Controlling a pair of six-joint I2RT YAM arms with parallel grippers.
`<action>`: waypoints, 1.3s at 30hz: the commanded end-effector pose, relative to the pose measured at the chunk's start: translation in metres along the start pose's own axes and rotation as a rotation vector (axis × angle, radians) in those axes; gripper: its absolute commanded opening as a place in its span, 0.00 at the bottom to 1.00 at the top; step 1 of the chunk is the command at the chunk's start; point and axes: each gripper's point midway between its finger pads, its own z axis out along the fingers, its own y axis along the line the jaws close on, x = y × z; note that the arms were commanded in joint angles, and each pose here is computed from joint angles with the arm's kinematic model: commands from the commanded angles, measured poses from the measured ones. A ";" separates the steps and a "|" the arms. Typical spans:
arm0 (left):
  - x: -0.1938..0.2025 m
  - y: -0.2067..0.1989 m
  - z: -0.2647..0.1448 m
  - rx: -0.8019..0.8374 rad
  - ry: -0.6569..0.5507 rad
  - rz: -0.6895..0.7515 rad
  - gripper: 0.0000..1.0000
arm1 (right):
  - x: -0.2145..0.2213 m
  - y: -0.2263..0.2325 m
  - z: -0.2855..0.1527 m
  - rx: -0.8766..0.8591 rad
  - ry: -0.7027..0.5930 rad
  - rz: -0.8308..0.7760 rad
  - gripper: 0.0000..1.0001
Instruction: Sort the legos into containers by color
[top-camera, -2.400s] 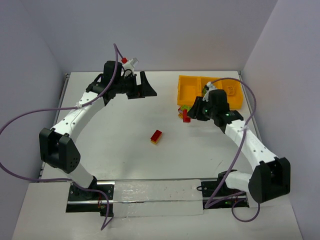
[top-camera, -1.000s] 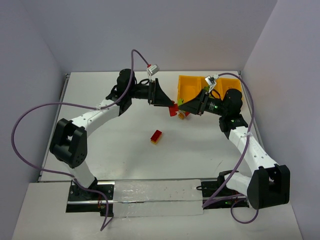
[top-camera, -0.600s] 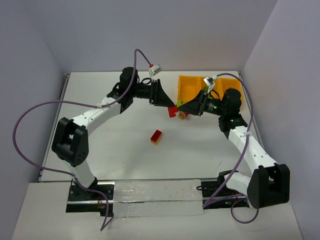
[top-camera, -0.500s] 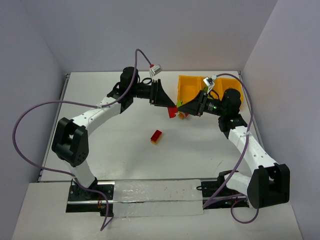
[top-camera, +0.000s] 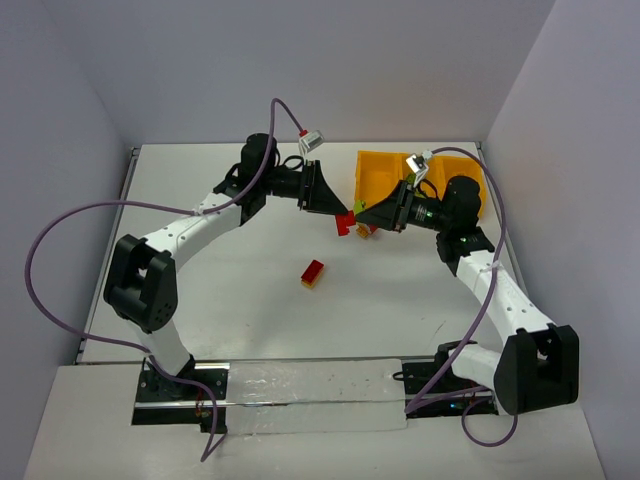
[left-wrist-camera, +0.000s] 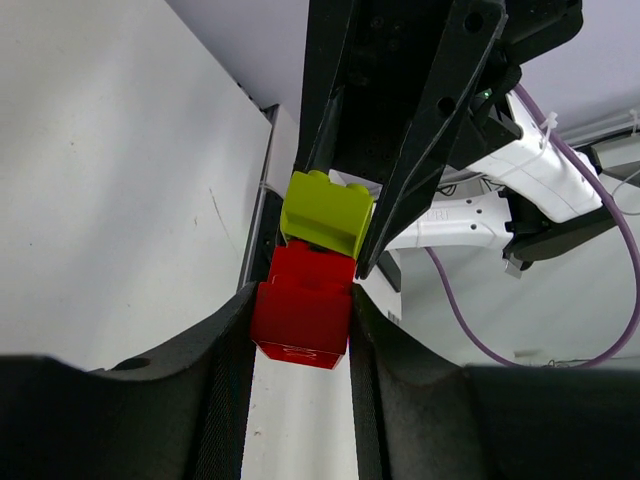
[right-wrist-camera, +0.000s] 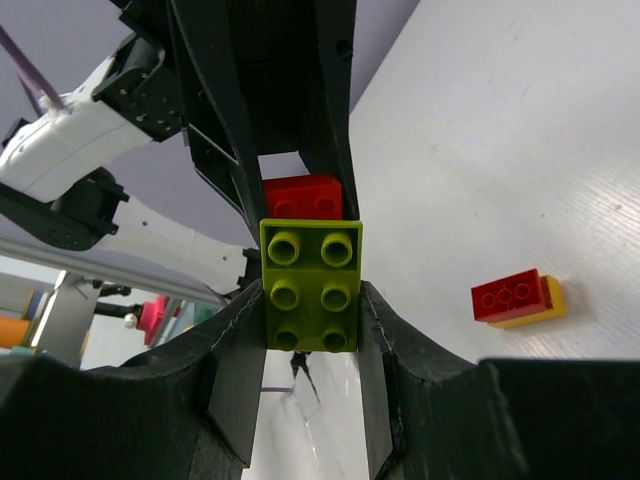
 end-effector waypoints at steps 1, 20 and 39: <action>-0.011 -0.011 0.001 -0.017 -0.025 0.069 0.00 | -0.026 0.005 0.000 0.057 -0.057 -0.076 0.00; -0.027 0.012 -0.030 -0.179 -0.159 0.027 0.00 | -0.121 -0.197 -0.092 1.184 -0.306 -0.026 0.07; -0.006 0.017 -0.047 -0.302 -0.178 0.009 0.00 | -0.174 -0.310 -0.085 1.389 -0.212 0.003 0.62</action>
